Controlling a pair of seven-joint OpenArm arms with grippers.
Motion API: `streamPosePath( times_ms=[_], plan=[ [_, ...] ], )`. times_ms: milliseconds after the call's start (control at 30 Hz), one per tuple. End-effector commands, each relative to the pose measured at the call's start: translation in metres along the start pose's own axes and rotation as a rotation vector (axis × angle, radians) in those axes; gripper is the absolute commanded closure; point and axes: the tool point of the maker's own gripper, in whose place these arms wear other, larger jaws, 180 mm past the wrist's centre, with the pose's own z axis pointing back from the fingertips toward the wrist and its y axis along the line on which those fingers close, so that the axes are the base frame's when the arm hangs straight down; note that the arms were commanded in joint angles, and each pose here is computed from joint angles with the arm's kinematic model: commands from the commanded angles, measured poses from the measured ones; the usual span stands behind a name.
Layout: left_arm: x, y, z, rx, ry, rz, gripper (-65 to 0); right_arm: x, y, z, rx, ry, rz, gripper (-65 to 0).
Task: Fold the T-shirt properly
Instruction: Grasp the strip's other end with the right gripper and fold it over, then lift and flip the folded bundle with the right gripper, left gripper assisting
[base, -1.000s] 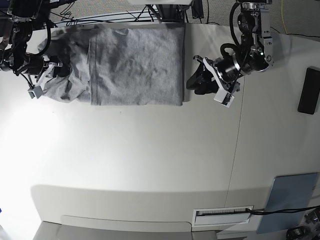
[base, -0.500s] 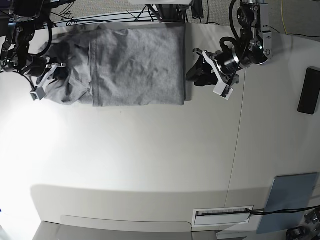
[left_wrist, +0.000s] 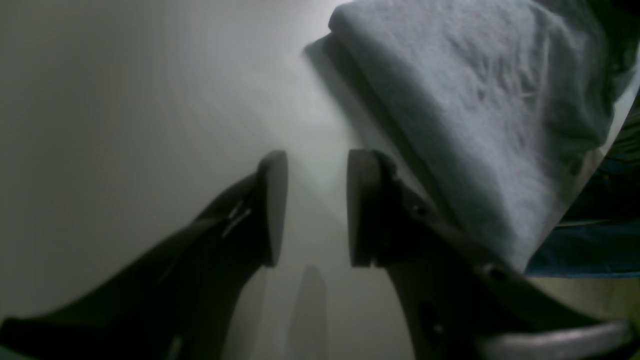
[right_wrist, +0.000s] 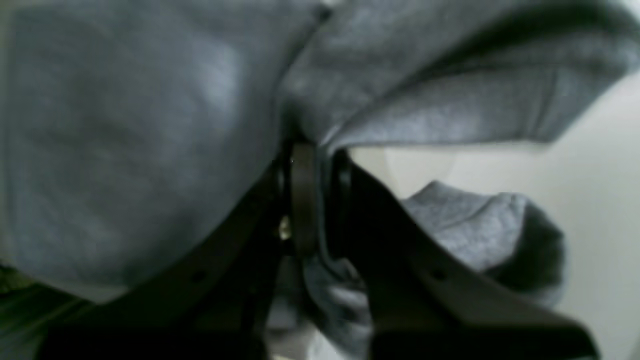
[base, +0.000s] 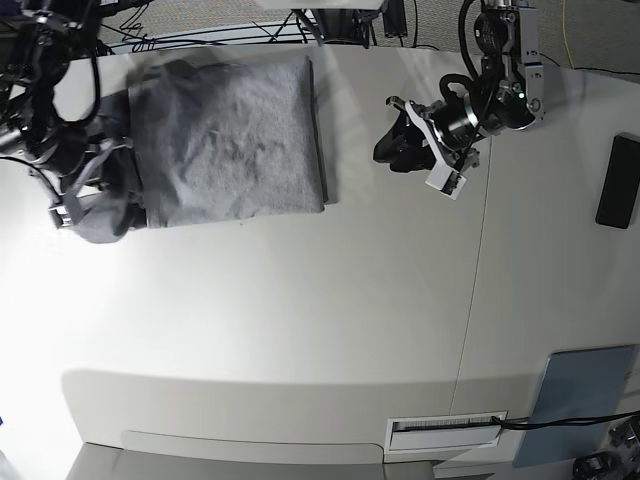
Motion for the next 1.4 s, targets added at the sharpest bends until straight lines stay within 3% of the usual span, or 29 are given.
streamPosePath(
  times_ms=[0,167,533,767,1000,1167,1267,1367],
  plan=[
    [0.012,0.000,0.002,-0.001,-0.037,-0.022,-21.3,0.016,0.012,0.004,0.023,-0.064,0.029,0.0],
    [0.003,0.003,0.003,0.021,-0.006,-0.035,-21.3,0.020,0.078,-0.008,0.148,-0.111,0.071,0.0],
    [-0.007,0.001,0.005,0.023,0.015,-0.023,-21.3,0.002,0.186,-0.045,0.306,-0.032,0.145,0.0],
    [-0.007,0.001,0.005,0.023,0.015,-0.023,-21.3,-0.002,0.212,-0.056,0.259,-0.024,0.206,0.0],
    [-0.007,0.001,0.005,0.023,0.015,-0.023,-21.3,-0.006,0.250,-0.053,0.355,-0.039,0.261,-0.1],
    [-0.007,0.001,0.005,0.023,0.015,-0.023,-21.3,-0.003,0.262,-0.051,0.390,-0.071,0.268,-17.9],
    [-0.007,0.001,0.005,0.023,0.015,-0.023,-21.3,-0.004,0.270,-0.047,0.441,-0.072,0.261,-19.0],
    [-0.007,0.001,0.005,0.023,0.014,-0.023,-21.3,-0.004,0.291,-0.035,0.576,-0.095,0.281,-18.9]
  ],
)
